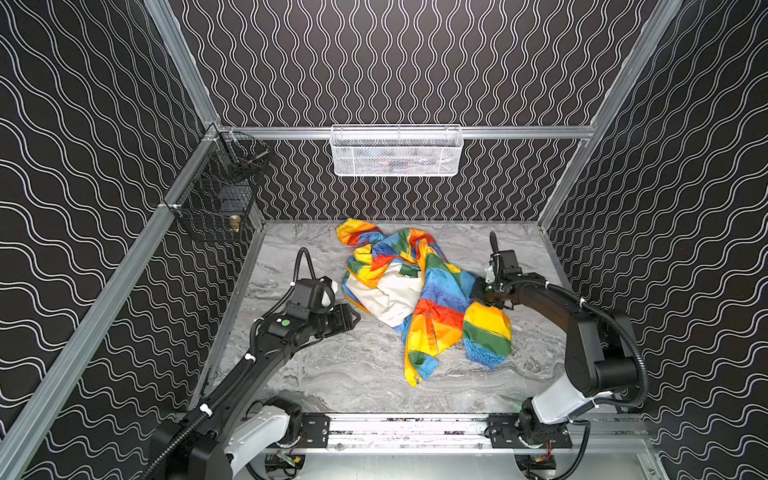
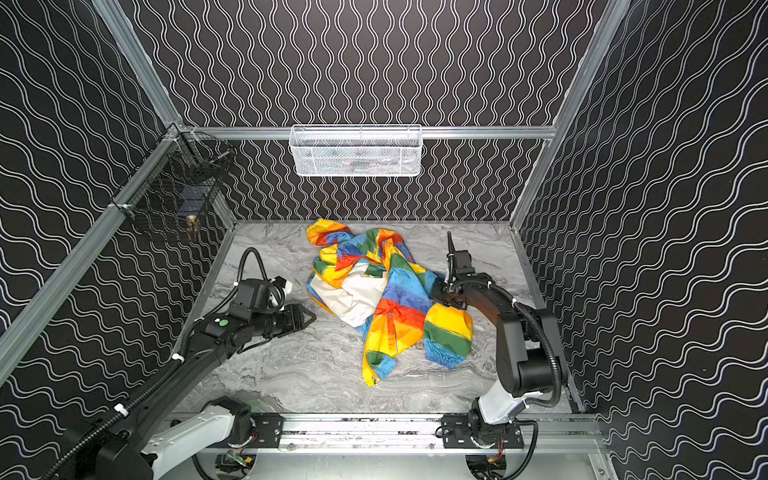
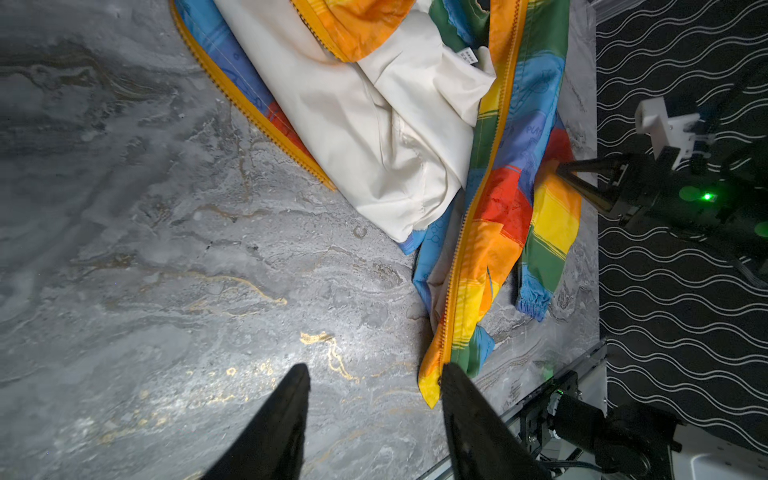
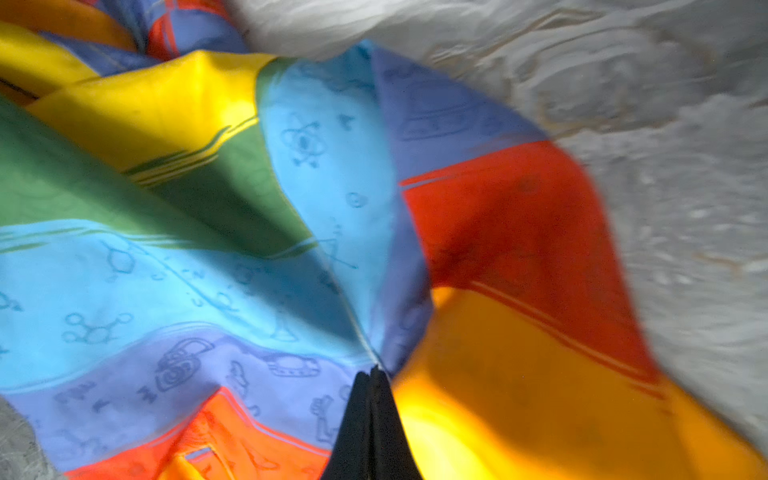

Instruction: Zip up the jacket

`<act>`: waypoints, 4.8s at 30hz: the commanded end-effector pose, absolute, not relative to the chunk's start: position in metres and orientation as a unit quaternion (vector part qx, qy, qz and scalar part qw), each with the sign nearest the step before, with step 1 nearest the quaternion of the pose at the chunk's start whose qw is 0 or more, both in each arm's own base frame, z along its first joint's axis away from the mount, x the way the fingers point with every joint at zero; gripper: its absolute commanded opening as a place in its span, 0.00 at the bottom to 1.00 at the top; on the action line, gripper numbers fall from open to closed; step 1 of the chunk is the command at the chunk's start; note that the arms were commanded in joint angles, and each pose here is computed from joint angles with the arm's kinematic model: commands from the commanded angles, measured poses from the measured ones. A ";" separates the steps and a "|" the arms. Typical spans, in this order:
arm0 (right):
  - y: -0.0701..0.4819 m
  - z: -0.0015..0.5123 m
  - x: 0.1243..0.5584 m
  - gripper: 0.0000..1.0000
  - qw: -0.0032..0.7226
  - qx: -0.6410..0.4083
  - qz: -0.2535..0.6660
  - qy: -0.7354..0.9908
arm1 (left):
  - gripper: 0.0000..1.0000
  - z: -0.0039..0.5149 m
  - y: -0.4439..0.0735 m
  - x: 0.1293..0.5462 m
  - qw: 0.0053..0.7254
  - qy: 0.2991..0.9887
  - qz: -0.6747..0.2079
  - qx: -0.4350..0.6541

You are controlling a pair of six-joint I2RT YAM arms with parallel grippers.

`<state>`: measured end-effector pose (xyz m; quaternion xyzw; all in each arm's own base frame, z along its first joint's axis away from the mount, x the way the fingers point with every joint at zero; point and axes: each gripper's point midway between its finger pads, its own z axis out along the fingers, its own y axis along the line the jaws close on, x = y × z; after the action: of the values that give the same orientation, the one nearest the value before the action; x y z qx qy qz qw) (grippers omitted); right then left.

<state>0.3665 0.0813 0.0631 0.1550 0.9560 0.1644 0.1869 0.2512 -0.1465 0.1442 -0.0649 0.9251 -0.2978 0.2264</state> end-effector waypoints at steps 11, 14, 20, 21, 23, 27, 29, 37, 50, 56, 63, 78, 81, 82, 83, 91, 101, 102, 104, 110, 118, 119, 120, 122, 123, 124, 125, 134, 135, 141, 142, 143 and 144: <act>0.047 0.095 0.376 0.14 0.203 0.166 0.114 0.958 | 0.58 0.125 -0.123 0.274 0.193 0.933 -0.289 -0.098; 0.052 0.119 0.377 0.37 0.224 0.168 0.131 0.951 | 0.59 0.118 -0.116 0.288 0.186 0.931 -0.291 -0.119; 0.115 0.152 0.361 0.63 0.250 0.111 0.173 0.946 | 0.60 0.095 -0.099 0.329 0.181 0.919 -0.307 -0.169; 0.127 0.153 0.357 0.64 0.249 0.099 0.172 0.948 | 0.60 0.091 -0.096 0.335 0.179 0.919 -0.306 -0.176; 0.152 0.152 0.347 0.68 0.242 0.076 0.171 0.952 | 0.60 0.080 -0.092 0.350 0.178 0.918 -0.302 -0.187; 0.196 0.147 0.330 0.69 0.227 0.047 0.197 0.952 | 0.60 0.066 -0.089 0.378 0.178 0.906 -0.322 -0.210; 0.216 0.148 0.326 0.66 0.223 0.041 0.221 0.949 | 0.60 0.061 -0.090 0.392 0.180 0.901 -0.331 -0.215; 0.293 0.160 0.346 0.55 0.204 0.039 0.332 0.920 | 0.60 0.044 -0.099 0.422 0.173 0.892 -0.358 -0.214; 0.387 0.124 0.417 0.53 0.150 0.083 0.429 0.887 | 0.34 0.015 -0.111 0.425 0.154 0.876 -0.395 -0.229; 0.402 0.103 0.435 0.44 0.135 0.096 0.435 0.885 | 0.19 0.022 -0.113 0.422 0.158 0.872 -0.405 -0.224; 0.409 0.087 0.443 0.37 0.125 0.104 0.433 0.887 | 0.11 0.032 -0.113 0.421 0.164 0.872 -0.407 -0.218; 0.415 0.118 0.440 0.10 0.129 0.081 0.462 0.873 | 0.03 0.047 -0.118 0.405 0.177 0.886 -0.379 -0.198; 0.405 0.114 0.434 0.29 0.130 0.091 0.447 0.881 | 0.02 0.049 -0.119 0.399 0.178 0.887 -0.377 -0.198; 0.401 0.113 0.433 0.36 0.135 0.093 0.437 0.884 | 0.01 0.050 -0.120 0.397 0.178 0.887 -0.377 -0.198; 0.398 0.112 0.432 0.40 0.137 0.095 0.431 0.887 | 0.01 0.049 -0.121 0.394 0.178 0.888 -0.376 -0.197; 0.394 0.093 0.427 0.43 0.125 0.100 0.420 0.893 | 0.00 0.058 -0.130 0.372 0.181 0.891 -0.372 -0.188; 0.402 0.077 0.431 0.41 0.110 0.107 0.420 0.895 | 0.00 0.062 -0.132 0.349 0.182 0.893 -0.370 -0.183; 0.402 0.074 0.431 0.42 0.108 0.110 0.418 0.895 | 0.00 0.060 -0.132 0.347 0.179 0.893 -0.371 -0.184; 0.402 0.070 0.428 0.45 0.103 0.114 0.418 0.895 | 0.00 0.059 -0.133 0.347 0.178 0.892 -0.373 -0.184; 0.406 0.068 0.423 0.47 0.097 0.113 0.426 0.892 | 0.00 0.054 -0.135 0.344 0.173 0.893 -0.373 -0.185; 0.427 0.072 0.417 0.34 0.082 0.101 0.456 0.881 | 0.00 0.050 -0.139 0.340 0.170 0.897 -0.367 -0.179; 0.430 0.074 0.416 0.30 0.081 0.099 0.460 0.879 | 0.00 0.049 -0.139 0.339 0.169 0.898 -0.366 -0.179; 0.430 0.075 0.417 0.25 0.081 0.099 0.462 0.878 | 0.00 0.048 -0.139 0.337 0.168 0.899 -0.364 -0.179; 0.432 0.082 0.418 0.17 0.084 0.095 0.468 0.874 | 0.00 0.045 -0.138 0.333 0.166 0.900 -0.360 -0.180; 0.432 0.083 0.419 0.14 0.085 0.094 0.469 0.874 | 0.00 0.044 -0.138 0.332 0.166 0.901 -0.359 -0.180; 0.433 0.088 0.419 0.12 0.088 0.092 0.471 0.873 | 0.01 0.043 -0.138 0.330 0.166 0.901 -0.358 -0.181; 0.434 0.090 0.419 0.09 0.088 0.089 0.472 0.873 | 0.01 0.042 -0.138 0.329 0.165 0.901 -0.357 -0.181; 0.434 0.148 0.414 0.00 0.103 0.056 0.511 0.852 | 0.03 0.037 -0.128 0.318 0.171 0.911 -0.327 -0.186; 0.432 0.159 0.414 0.00 0.109 0.050 0.514 0.849 | 0.04 0.036 -0.126 0.317 0.172 0.913 -0.321 -0.186; 0.409 0.204 0.418 0.00 0.135 0.021 0.511 0.849 | 0.05 0.030 -0.120 0.312 0.171 0.918 -0.302 -0.191; 0.403 0.208 0.419 0.00 0.140 0.021 0.509 0.849 | 0.05 0.029 -0.120 0.311 0.170 0.919 -0.300 -0.191; 0.395 0.211 0.421 0.00 0.144 0.023 0.506 0.850 | 0.05 0.028 -0.119 0.311 0.170 0.919 -0.298 -0.193; 0.386 0.212 0.423 0.00 0.147 0.026 0.504 0.851 | 0.06 0.028 -0.118 0.310 0.171 0.919 -0.296 -0.194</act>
<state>0.4265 0.4014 0.2074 0.0371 0.8442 0.5141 0.1469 0.3116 -0.1220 0.0297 -0.1966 0.9159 -0.3084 0.1653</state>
